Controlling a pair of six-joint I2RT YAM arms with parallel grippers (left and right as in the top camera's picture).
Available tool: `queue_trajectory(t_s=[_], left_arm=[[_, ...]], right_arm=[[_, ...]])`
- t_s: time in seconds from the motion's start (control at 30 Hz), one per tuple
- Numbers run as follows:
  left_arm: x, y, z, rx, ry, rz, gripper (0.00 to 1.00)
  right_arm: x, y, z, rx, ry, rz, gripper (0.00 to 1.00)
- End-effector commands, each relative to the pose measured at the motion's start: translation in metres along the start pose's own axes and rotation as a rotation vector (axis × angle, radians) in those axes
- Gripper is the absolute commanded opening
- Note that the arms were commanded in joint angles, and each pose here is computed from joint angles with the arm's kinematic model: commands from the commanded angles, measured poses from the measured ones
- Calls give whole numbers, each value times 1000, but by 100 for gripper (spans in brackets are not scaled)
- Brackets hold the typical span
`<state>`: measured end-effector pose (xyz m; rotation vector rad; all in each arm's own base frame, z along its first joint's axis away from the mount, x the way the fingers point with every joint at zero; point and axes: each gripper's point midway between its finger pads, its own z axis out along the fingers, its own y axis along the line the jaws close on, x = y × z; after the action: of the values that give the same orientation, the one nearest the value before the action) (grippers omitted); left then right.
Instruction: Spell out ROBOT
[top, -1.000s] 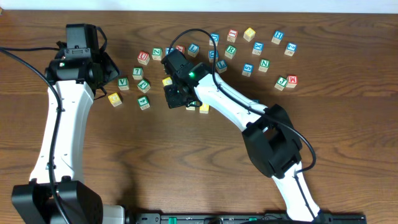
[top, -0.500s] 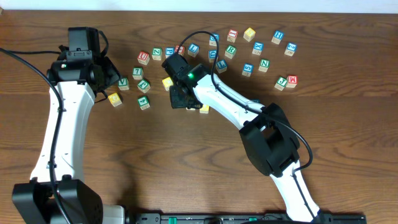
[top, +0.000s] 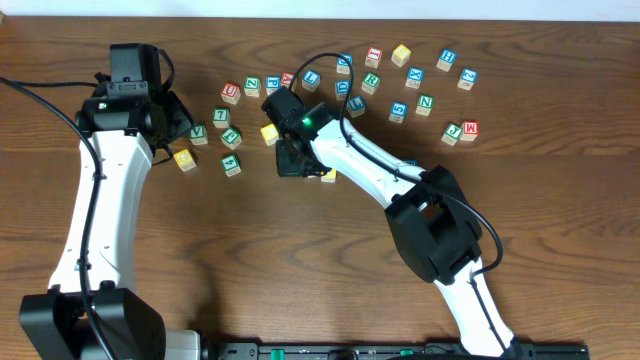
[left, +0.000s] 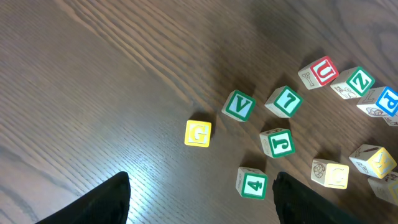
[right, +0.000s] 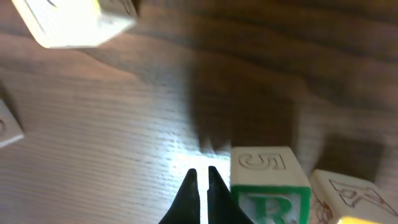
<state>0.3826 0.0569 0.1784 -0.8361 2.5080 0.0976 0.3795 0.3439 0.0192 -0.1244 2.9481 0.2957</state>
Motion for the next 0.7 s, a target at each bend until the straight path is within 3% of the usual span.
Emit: queue_trajectory(t_s=[0.0,0.23,0.67], left_arm=[[3,4,5,-21,12,4,72],[3,4,5,-21,12,4,72],[4,4,5,-22,13,4,72]], right_arm=[[-9,-7,7,8,-21,30,1],[-22,-16,6,15,-56,50,1],[-8,-21,7,32,6,40,1]])
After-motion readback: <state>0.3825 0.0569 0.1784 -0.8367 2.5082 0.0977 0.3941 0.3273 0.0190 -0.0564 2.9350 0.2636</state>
